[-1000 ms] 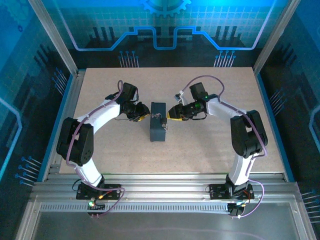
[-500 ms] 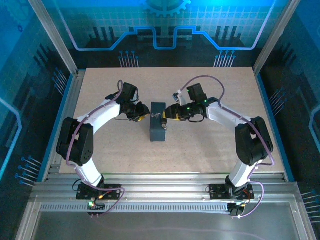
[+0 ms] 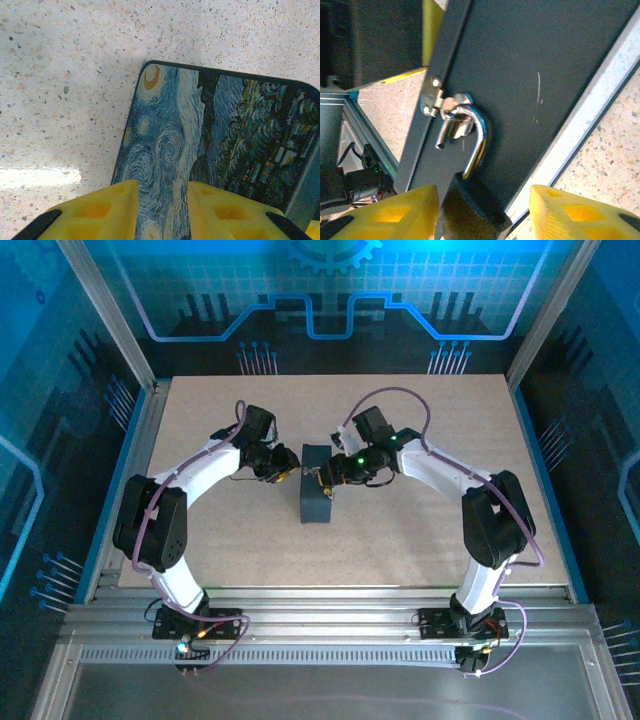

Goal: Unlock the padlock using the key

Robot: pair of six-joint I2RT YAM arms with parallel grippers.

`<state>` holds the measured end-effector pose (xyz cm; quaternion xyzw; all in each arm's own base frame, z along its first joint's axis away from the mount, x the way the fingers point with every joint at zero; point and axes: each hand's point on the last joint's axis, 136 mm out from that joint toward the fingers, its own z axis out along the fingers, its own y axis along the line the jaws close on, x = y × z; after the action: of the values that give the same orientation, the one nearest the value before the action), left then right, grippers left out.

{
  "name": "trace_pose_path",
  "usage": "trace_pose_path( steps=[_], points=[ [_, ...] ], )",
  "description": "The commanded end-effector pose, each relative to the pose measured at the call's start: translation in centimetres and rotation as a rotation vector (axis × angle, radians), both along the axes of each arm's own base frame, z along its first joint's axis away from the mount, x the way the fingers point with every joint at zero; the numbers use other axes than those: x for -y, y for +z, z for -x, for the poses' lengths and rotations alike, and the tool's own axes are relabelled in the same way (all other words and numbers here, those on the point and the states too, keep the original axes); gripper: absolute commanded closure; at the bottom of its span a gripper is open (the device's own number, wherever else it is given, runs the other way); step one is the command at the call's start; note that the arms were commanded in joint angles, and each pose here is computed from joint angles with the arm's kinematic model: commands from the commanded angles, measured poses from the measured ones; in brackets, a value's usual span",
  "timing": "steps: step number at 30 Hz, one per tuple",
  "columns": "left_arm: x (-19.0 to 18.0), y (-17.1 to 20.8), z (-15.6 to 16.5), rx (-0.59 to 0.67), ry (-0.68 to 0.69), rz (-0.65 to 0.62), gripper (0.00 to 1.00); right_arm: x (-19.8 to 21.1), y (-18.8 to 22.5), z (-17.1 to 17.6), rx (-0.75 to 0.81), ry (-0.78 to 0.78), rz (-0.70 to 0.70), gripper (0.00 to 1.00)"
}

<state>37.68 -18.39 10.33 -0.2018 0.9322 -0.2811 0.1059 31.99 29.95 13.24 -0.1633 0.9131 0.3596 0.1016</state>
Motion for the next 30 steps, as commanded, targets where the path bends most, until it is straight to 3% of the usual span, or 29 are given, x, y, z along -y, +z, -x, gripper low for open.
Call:
trace_pose_path(
  steps=[1, 5, 9, 14, 19, 22, 30],
  points=[
    [0.2, 0.5, 0.4, 0.002, 0.008, 0.015, 0.68, 0.3, -1.0, 0.7, -0.025, 0.011, 0.077, 0.57],
    [0.1, 0.5, 0.3, -0.001, 0.007, 0.012, 0.68, 0.7, -1.0, 0.4, -0.032, -0.026, 0.076, 0.7],
    [0.2, 0.6, 0.3, 0.002, 0.005, 0.013, 0.68, 0.8, -0.2, -0.2, -0.024, -0.061, 0.046, 0.71],
    [0.2, 0.7, 0.4, 0.003, 0.007, 0.014, 0.69, 0.4, 1.1, -0.4, -0.015, -0.052, -0.015, 0.54],
    [0.1, 0.6, 0.5, 0.0, 0.007, 0.012, 0.69, 0.6, 1.8, -0.8, -0.017, -0.067, -0.055, 0.53],
    [0.2, 0.6, 0.5, -0.001, 0.007, 0.013, 0.69, 1.0, 2.1, -1.0, -0.015, -0.08, -0.064, 0.56],
    [0.3, 0.6, 0.3, -0.002, 0.006, 0.018, 0.69, 0.7, 2.1, -0.6, -0.033, -0.06, -0.089, 0.78]
  ],
)
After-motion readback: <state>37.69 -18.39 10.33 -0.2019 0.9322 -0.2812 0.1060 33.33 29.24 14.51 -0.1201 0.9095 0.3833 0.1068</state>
